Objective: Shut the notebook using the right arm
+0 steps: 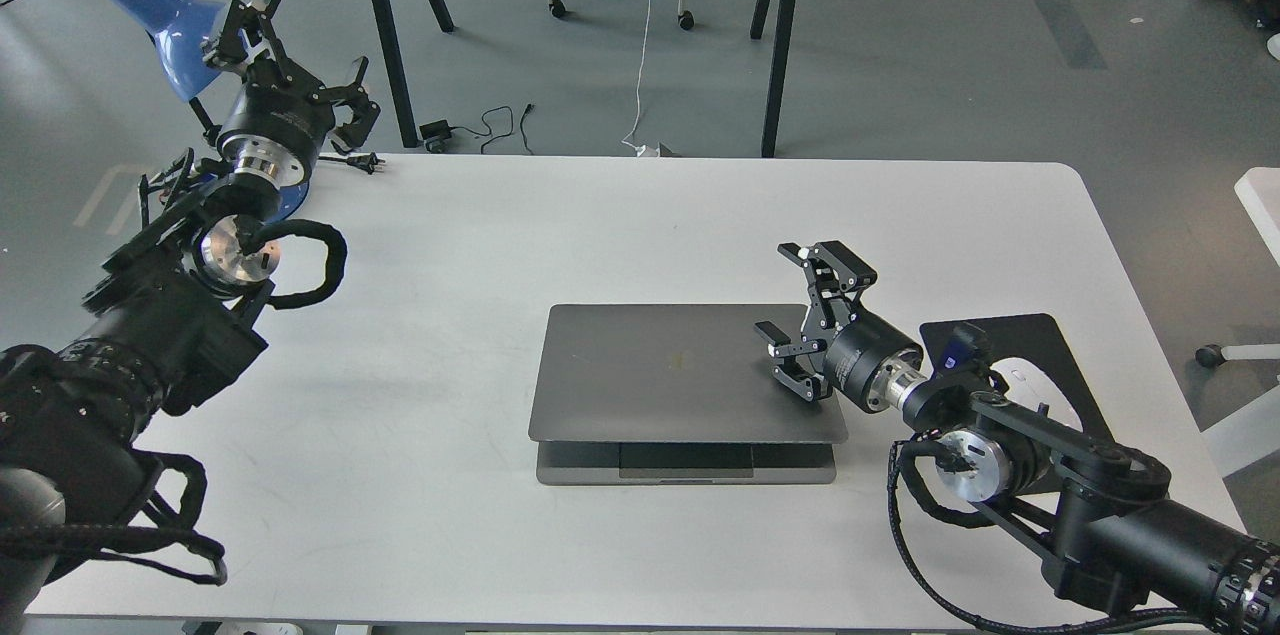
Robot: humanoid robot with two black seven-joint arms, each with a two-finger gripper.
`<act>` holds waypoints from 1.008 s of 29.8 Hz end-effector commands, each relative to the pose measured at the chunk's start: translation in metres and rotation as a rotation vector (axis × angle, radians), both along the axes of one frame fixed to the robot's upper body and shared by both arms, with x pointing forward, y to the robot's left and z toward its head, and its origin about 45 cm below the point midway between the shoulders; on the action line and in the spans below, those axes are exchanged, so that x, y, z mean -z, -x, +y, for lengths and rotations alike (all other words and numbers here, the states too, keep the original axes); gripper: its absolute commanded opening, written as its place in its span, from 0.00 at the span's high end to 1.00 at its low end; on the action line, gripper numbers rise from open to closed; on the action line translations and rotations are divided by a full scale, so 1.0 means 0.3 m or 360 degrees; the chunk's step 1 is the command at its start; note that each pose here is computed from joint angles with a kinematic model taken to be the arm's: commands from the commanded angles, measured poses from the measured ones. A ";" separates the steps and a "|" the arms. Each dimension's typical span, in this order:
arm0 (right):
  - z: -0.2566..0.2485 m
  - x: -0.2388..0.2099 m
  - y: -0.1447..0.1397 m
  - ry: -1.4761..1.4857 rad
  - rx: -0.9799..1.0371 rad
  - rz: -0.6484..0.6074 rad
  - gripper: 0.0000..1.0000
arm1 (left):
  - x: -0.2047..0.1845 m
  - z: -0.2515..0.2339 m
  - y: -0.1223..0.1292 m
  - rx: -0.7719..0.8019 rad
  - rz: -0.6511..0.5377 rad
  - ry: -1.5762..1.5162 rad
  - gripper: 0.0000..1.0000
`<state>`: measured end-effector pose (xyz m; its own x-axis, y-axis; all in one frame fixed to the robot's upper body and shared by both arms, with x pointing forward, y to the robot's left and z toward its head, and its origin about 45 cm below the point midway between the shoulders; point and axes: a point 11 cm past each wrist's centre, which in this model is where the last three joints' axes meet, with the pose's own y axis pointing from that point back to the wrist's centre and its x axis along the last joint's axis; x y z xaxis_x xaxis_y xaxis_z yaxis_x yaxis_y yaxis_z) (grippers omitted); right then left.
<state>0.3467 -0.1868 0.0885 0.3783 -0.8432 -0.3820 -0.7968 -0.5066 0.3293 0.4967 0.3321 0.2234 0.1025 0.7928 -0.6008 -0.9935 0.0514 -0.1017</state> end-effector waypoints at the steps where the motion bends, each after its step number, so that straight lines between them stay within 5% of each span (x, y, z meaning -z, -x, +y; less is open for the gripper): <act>1: 0.020 0.031 0.014 0.0023 -0.0018 0.0026 0.00 | 0.000 0.000 0.000 0.0000 0.0000 0.0000 0.00; 22: 0.047 0.044 0.022 0.0028 -0.0039 0.0038 0.00 | 0.003 -0.002 0.001 0.0001 0.0003 0.0001 0.00; 30: -0.020 -0.157 -0.137 -0.0203 0.0195 -0.0165 0.00 | 0.003 -0.002 0.001 0.0001 0.0003 0.0001 0.00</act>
